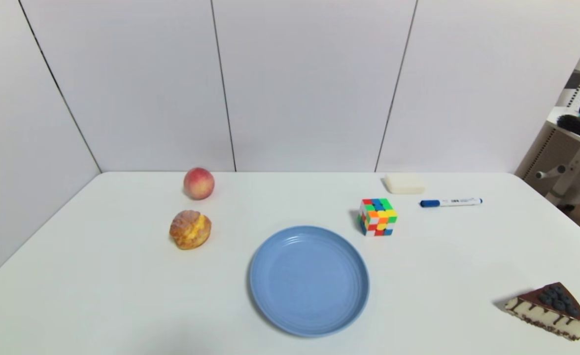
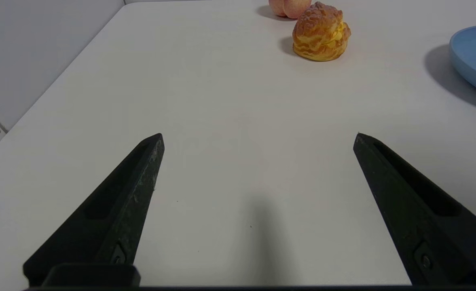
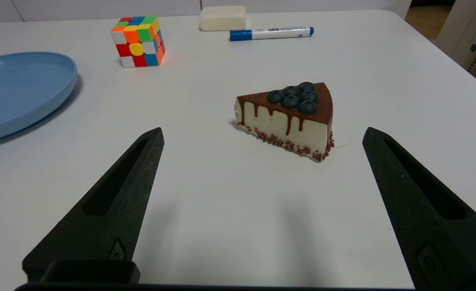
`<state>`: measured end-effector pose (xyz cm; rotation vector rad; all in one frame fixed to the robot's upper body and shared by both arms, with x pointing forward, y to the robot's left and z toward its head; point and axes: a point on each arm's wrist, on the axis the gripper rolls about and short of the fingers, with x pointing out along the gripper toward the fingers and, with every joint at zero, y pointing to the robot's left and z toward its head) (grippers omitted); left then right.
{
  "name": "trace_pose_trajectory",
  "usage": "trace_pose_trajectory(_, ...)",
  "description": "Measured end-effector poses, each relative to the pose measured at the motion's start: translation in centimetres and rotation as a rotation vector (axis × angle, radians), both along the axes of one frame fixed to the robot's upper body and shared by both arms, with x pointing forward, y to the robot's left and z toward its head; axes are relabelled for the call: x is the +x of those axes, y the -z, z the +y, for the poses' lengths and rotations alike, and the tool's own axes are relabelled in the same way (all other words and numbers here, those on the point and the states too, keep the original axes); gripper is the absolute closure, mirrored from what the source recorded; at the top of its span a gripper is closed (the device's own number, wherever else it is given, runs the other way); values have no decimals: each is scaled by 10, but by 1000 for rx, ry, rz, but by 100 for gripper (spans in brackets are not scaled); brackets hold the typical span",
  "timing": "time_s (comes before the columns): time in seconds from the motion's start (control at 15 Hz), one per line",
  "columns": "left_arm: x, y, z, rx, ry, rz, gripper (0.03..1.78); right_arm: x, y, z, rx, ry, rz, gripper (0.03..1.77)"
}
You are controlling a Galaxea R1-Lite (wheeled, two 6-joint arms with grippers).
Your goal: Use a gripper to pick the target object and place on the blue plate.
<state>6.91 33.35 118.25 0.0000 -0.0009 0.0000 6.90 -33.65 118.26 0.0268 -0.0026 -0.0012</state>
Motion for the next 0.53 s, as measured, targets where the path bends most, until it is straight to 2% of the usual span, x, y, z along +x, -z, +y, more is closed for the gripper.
trace_pose_trajectory(0.53, 0, 0, 0, 0, 0, 0, 12, 0, 0, 0, 1, 0, 0, 10)
